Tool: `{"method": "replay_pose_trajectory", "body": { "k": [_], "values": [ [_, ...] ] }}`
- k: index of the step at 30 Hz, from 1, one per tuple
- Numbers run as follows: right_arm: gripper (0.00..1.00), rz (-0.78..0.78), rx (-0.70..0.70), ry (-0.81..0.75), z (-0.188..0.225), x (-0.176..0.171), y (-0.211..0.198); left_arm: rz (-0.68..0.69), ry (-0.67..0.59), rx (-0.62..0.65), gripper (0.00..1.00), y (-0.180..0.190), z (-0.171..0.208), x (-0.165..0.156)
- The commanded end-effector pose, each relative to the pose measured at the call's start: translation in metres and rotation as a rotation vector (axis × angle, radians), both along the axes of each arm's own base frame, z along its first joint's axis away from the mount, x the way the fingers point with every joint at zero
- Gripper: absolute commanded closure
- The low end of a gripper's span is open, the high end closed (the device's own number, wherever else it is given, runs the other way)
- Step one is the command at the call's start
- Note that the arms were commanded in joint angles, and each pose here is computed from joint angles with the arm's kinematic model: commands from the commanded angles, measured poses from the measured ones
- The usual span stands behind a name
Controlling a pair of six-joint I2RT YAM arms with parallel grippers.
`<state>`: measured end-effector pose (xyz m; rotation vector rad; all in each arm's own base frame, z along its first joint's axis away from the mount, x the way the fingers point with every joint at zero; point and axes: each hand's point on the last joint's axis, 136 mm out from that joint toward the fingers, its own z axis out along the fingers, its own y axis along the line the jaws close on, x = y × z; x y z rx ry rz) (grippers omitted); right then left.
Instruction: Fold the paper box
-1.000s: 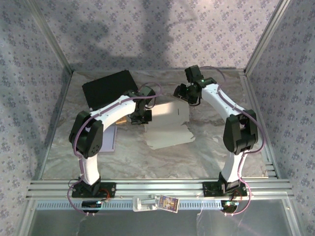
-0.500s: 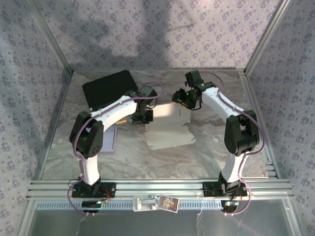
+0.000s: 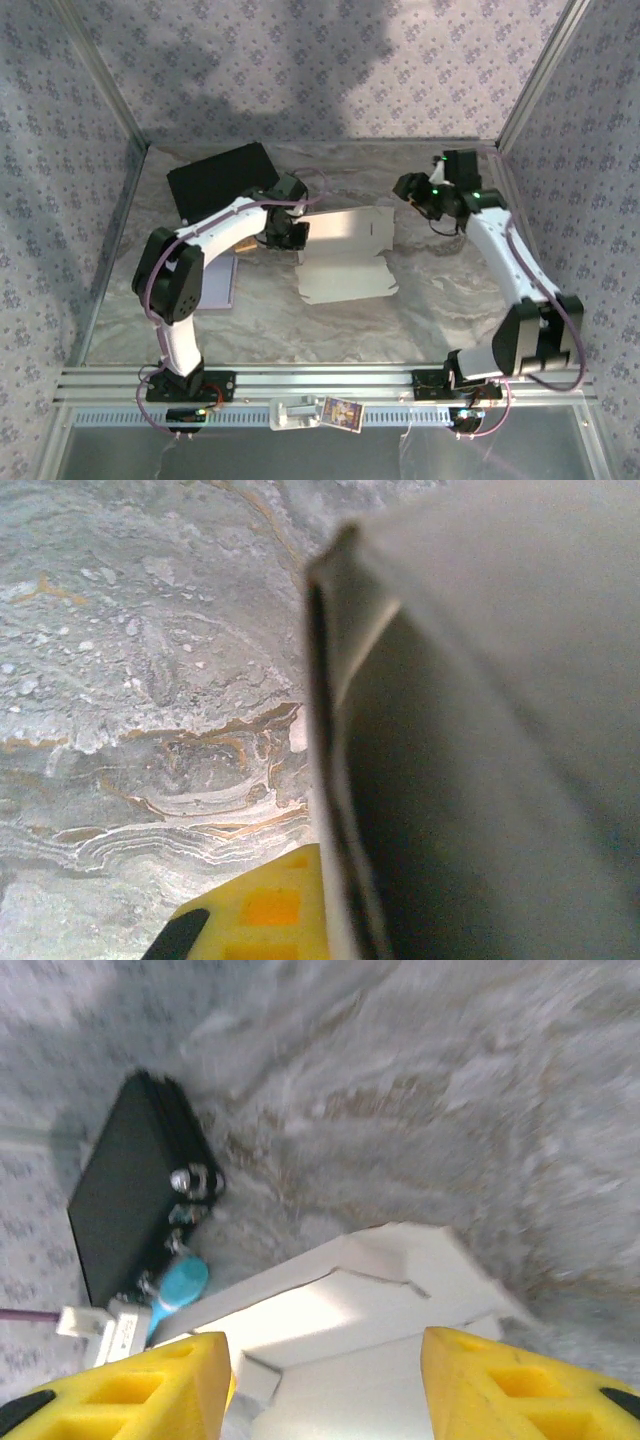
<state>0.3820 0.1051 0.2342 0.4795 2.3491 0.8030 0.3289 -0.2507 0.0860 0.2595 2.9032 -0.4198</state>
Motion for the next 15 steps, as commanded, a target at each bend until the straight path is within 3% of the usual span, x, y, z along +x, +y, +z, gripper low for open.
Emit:
{"method": "replay_pose_trajectory", "body": {
  "k": [1, 5, 8, 15],
  "values": [
    [0.46, -0.051, -0.035, 0.057, -0.030, -0.014, -0.025, -0.130, -0.011, -0.140, 1.00, -0.006, 0.020, -0.002],
    [0.45, -0.047, -0.026, 0.123, -0.058, -0.027, -0.031, -0.168, 0.048, -0.163, 1.00, 0.006, 0.016, -0.005],
    [0.46, 0.038, -0.025, 0.080, -0.071, -0.036, -0.023, -0.201, 0.081, -0.180, 1.00, 0.009, 0.014, -0.008],
    [0.53, 0.205, 0.129, -0.041, -0.080, -0.047, -0.001, -0.224, 0.122, -0.245, 1.00, 0.012, 0.005, -0.006]
  ]
}}
